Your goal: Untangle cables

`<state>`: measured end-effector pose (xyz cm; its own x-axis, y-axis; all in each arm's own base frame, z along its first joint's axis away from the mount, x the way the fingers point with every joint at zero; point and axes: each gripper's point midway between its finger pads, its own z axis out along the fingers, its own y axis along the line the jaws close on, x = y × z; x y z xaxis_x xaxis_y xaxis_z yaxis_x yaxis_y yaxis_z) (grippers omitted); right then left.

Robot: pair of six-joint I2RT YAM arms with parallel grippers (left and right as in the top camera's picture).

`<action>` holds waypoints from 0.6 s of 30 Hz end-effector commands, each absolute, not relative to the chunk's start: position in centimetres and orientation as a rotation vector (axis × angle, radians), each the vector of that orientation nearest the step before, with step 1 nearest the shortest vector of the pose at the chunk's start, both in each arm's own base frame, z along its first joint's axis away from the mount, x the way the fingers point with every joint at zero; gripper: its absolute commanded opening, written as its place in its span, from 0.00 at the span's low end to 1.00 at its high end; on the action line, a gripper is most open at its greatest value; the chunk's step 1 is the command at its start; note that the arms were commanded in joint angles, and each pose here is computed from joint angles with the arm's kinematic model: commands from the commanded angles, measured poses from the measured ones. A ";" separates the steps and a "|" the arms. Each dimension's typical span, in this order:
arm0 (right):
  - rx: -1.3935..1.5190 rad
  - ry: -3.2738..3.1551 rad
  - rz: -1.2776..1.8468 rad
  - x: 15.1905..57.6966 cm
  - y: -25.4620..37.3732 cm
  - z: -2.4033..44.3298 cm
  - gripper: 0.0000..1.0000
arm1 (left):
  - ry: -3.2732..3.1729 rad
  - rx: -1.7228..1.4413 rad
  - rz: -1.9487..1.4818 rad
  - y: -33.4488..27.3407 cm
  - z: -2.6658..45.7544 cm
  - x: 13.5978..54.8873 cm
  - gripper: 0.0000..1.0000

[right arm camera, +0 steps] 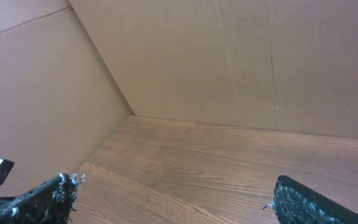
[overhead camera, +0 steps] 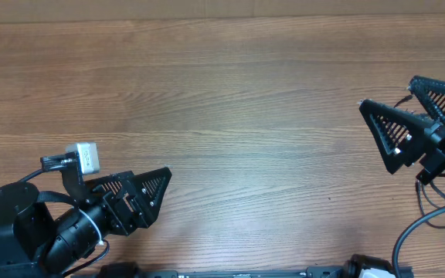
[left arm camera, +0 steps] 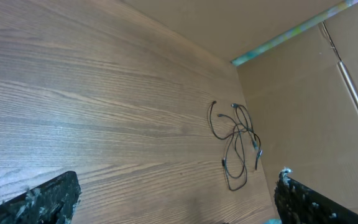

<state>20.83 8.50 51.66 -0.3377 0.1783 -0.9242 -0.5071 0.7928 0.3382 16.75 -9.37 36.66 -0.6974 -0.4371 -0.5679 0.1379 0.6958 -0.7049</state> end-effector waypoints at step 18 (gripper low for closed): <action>-0.268 1.774 0.705 20.6 8.6 52.1 1.00 | 2.200 -0.293 -0.887 -8.3 35.2 16.7 1.00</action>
<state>20.83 8.49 51.65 -0.3383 0.1785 -0.9239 -0.5065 0.7929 0.3387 16.13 -9.16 35.44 -0.7258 -0.4465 -0.5234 0.0799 0.7010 -0.7087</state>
